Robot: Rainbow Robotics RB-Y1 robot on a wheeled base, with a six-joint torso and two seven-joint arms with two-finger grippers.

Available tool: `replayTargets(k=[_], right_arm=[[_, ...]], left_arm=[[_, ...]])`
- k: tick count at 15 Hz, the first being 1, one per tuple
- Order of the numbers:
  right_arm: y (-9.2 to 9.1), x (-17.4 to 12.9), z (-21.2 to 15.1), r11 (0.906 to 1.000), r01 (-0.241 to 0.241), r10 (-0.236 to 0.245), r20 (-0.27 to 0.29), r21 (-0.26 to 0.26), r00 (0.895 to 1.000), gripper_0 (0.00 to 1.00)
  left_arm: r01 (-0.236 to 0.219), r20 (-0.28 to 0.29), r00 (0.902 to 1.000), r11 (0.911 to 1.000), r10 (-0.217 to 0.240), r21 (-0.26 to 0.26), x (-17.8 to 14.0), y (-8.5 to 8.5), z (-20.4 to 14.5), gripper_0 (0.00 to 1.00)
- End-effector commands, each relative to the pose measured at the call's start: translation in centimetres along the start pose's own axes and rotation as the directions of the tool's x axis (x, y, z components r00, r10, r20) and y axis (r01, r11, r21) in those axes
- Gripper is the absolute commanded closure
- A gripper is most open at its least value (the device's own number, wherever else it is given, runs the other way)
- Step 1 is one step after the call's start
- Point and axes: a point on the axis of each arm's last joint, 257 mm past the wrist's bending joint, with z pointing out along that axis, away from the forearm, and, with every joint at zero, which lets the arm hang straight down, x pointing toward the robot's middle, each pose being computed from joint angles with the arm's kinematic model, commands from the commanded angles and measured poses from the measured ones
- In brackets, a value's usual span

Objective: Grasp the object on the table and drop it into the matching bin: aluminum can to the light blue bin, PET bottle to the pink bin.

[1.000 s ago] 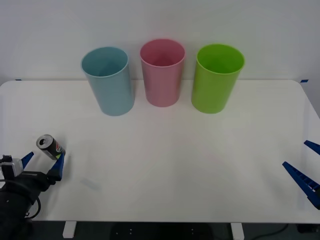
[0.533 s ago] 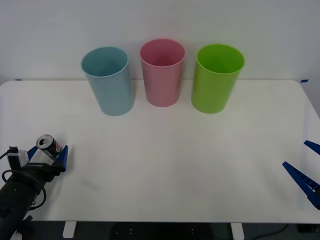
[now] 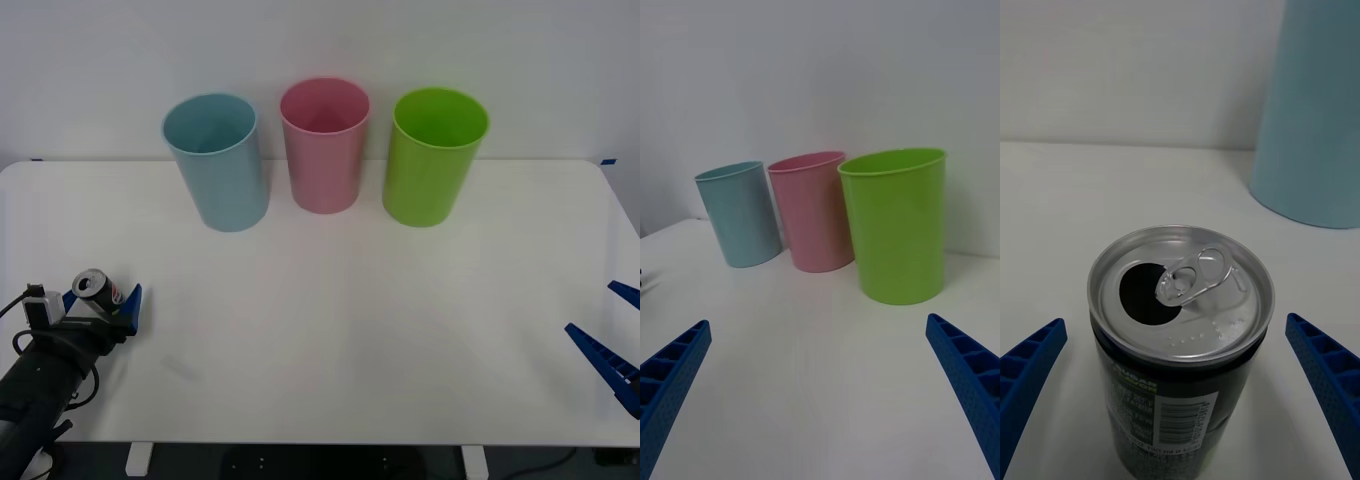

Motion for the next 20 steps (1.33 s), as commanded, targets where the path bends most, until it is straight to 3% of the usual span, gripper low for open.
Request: replayTargets(k=[1, 2, 9, 13, 20], right_arm=[[0.0, 0.0, 0.0, 1.0000, 0.000, 0.000, 0.000, 0.000, 1.000, 0.00], [0.0, 0.0, 0.0, 1.0000, 0.000, 0.000, 0.000, 0.000, 1.000, 0.00], [0.0, 0.0, 0.0, 1.0000, 0.000, 0.000, 0.000, 0.000, 1.000, 0.00], [0.0, 0.0, 0.0, 1.0000, 0.000, 0.000, 0.000, 0.000, 1.000, 0.00], [0.0, 0.0, 0.0, 1.0000, 0.000, 0.000, 0.000, 0.000, 1.000, 0.00]], left_arm=[[-0.002, 0.000, 1.0000, 1.0000, 0.002, 0.002, 0.0, -0.1, 0.0, 0.90], [-0.002, 0.000, 1.0000, 1.0000, 0.002, 0.002, 0.0, -0.1, 0.0, 1.00], [-0.008, 0.004, 1.0000, 0.9999, 0.008, 0.011, -0.1, -0.4, 0.1, 1.00], [-0.010, 0.035, 0.9993, 0.9994, 0.008, 0.033, -1.6, -1.0, 0.2, 1.00], [-0.033, 0.135, 0.9905, 0.9966, 0.023, 0.075, -7.2, -2.6, -0.4, 1.00]])
